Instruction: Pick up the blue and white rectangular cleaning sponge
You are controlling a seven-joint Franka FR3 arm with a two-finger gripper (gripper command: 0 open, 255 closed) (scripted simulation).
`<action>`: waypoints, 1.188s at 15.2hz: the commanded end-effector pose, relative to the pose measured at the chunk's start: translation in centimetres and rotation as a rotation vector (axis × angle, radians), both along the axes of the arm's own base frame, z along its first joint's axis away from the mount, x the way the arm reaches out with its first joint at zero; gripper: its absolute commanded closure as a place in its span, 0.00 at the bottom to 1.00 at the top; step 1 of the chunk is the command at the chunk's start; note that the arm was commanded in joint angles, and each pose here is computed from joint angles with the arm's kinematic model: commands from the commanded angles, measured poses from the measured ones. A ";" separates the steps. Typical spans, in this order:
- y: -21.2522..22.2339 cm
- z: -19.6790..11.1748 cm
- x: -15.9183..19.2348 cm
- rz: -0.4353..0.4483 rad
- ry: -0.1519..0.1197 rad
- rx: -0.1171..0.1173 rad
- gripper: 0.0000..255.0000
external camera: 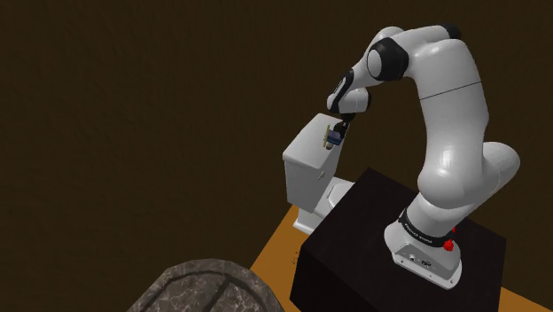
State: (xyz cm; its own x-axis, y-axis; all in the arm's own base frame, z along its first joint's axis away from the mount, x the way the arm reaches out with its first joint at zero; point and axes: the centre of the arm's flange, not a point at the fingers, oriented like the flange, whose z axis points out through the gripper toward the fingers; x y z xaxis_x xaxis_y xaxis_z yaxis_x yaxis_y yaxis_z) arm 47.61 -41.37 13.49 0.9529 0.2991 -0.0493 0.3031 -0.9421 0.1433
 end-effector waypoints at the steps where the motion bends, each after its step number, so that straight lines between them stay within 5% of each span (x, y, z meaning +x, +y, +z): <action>1: -0.2 -1.1 0.2 0.001 -0.001 0.000 0.00; 7: -0.2 -3.5 0.2 0.001 -0.001 0.000 0.00; 8: -0.2 -3.5 0.2 0.001 -0.001 0.000 1.00; 18: -0.2 -3.0 0.2 0.001 -0.001 0.000 1.00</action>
